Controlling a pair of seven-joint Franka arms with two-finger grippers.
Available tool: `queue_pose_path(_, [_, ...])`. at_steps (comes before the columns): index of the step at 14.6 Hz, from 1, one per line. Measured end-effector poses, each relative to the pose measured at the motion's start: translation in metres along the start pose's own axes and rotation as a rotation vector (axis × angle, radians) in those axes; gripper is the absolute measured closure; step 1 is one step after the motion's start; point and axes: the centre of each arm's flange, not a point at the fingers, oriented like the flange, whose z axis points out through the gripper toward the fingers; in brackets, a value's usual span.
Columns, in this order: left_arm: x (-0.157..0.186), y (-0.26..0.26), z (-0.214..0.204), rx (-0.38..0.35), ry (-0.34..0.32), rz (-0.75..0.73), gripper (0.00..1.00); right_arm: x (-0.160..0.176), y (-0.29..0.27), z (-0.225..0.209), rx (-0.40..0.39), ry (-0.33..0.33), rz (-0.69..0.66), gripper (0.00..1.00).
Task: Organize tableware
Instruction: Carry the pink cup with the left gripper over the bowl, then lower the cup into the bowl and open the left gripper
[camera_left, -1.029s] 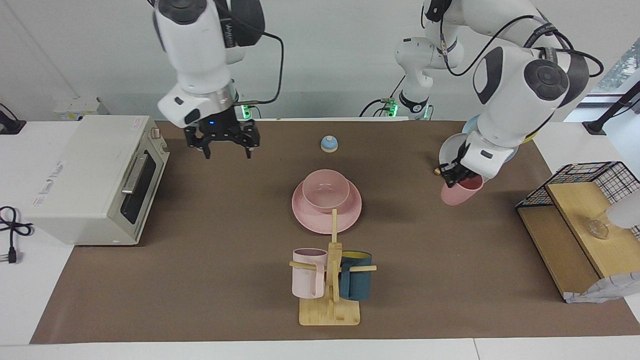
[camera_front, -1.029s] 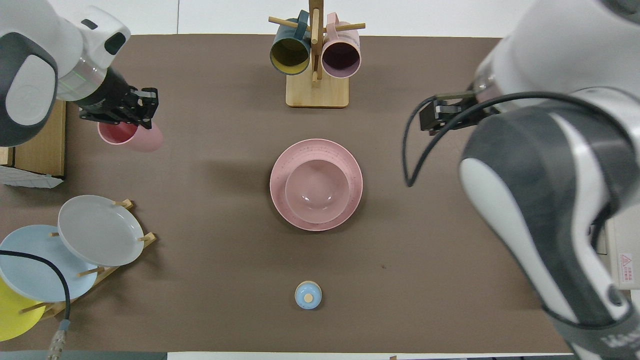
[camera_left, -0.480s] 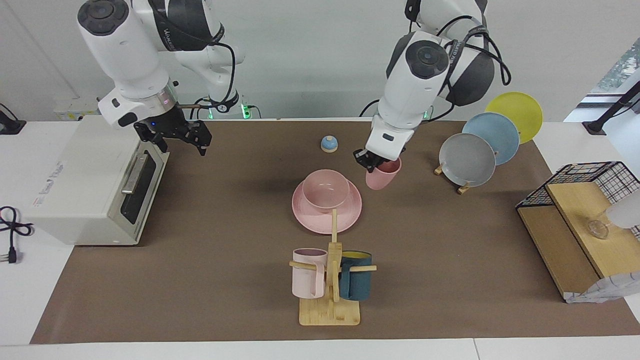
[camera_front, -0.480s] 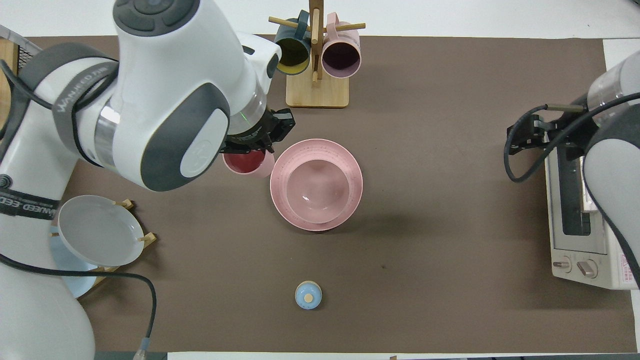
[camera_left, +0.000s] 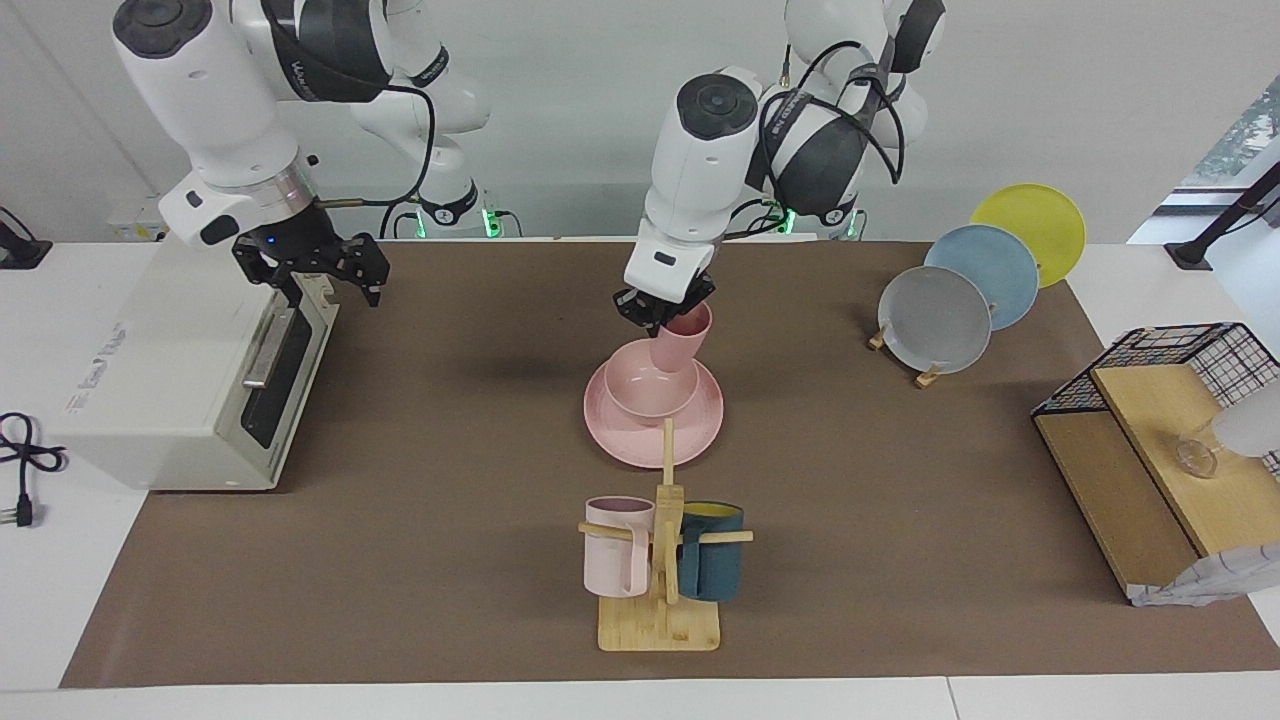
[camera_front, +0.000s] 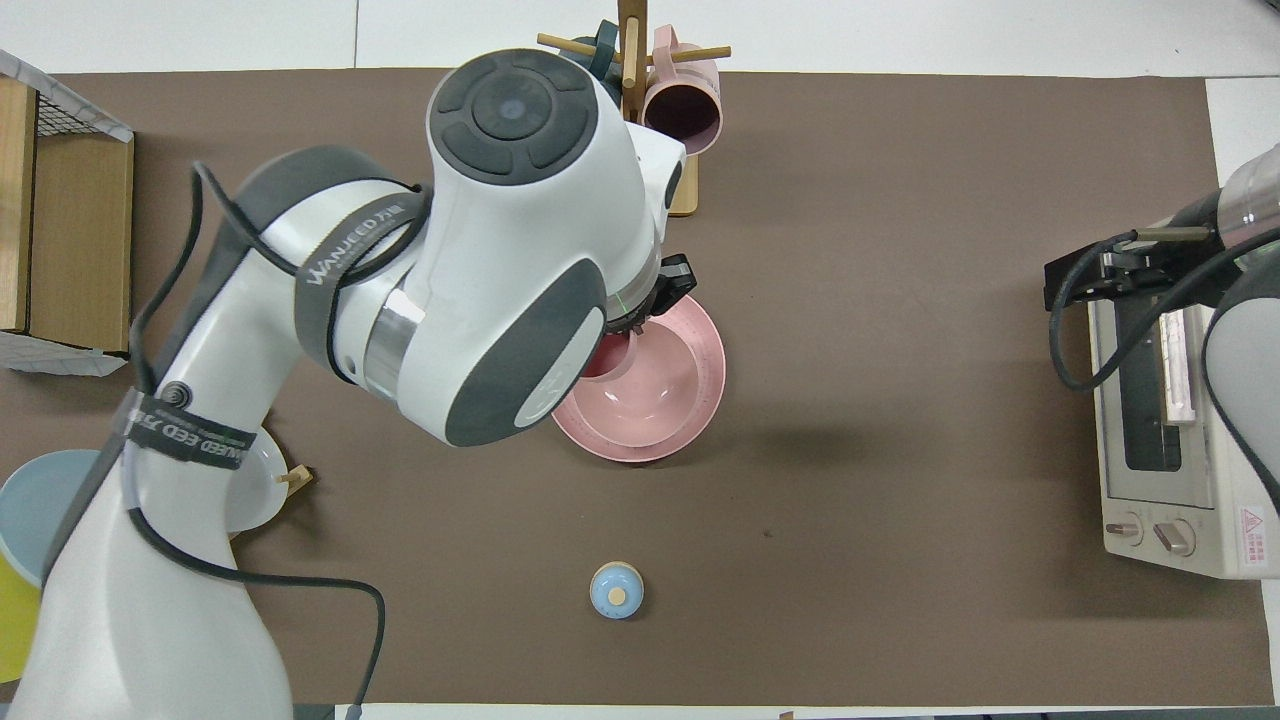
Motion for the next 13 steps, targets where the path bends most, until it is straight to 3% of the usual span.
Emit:
queue_pose_path(6, [-0.004, 0.004, 0.057, 0.033, 0.001, -0.051, 0.95, -0.003, 0.013, 0.003, -0.026, -0.032, -0.063, 0.0])
queue_pose_path(13, [-0.004, 0.005, 0.093, 0.04, 0.024, -0.084, 0.95, -0.005, 0.023, 0.003, -0.018, -0.042, -0.077, 0.0])
